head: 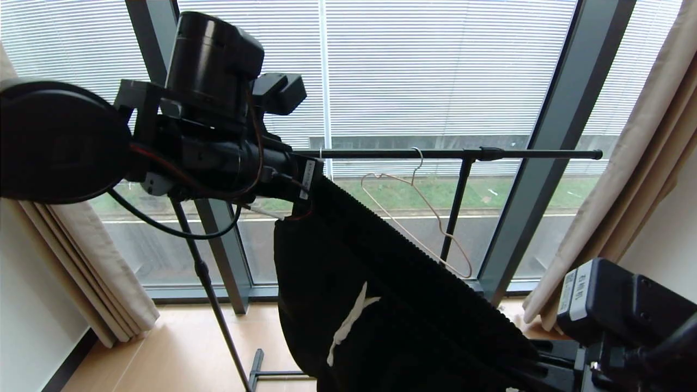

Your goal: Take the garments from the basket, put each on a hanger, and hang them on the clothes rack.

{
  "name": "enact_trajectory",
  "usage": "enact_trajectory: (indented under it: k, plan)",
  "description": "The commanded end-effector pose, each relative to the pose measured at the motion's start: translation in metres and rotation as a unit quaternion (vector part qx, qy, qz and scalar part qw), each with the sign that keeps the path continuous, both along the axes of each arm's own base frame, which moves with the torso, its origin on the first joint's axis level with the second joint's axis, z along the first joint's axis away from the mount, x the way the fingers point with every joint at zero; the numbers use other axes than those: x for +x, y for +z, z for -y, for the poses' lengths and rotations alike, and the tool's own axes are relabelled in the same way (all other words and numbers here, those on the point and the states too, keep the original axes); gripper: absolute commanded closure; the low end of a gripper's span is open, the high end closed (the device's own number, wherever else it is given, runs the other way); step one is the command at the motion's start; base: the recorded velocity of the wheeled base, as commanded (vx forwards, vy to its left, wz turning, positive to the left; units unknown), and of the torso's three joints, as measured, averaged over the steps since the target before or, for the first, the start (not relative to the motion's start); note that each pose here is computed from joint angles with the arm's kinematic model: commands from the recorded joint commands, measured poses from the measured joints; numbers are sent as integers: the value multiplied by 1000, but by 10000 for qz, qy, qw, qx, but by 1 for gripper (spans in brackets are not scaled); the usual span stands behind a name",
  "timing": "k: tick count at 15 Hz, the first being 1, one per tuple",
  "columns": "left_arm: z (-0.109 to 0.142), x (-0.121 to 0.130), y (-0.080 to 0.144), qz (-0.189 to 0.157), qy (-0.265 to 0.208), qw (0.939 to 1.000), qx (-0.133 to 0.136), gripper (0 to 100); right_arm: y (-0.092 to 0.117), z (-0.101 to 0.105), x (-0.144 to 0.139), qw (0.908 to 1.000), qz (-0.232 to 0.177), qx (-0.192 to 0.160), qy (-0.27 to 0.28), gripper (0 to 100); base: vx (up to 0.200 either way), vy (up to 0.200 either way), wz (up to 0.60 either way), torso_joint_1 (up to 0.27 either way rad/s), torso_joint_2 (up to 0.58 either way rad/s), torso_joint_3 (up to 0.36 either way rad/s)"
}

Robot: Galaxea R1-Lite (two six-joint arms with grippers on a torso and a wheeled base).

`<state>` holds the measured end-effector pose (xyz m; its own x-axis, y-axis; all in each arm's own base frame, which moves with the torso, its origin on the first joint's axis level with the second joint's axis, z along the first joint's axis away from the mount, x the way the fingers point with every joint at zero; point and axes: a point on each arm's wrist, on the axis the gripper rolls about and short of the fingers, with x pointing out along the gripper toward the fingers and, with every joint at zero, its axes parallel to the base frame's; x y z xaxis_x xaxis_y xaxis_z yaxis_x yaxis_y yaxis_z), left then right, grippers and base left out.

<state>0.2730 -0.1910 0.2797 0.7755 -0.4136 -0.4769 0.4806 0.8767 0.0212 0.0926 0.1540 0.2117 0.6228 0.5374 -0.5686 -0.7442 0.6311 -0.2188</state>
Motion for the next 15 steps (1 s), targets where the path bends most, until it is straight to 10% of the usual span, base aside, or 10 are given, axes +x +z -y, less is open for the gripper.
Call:
enact_trajectory:
  k: [1,5,9,15]
  plan:
    - [31,17,3,-86,-205,9997,73,100,-6,-32,3,9989,-182,-196,375,100,0,0,0,0,0,0]
    - [48,31,19,-27,-194,9998,87,100,-5,-73,16,9979,-262,-232,543,100,0,0,0,0,0,0]
    - [64,51,-38,-909,-130,9923,826,100,-13,-99,24,9972,-324,-343,580,100,0,0,0,0,0,0]
    - [67,53,-64,-1519,-53,9811,1197,100,-25,-88,26,9978,-449,-330,350,100,0,0,0,0,0,0]
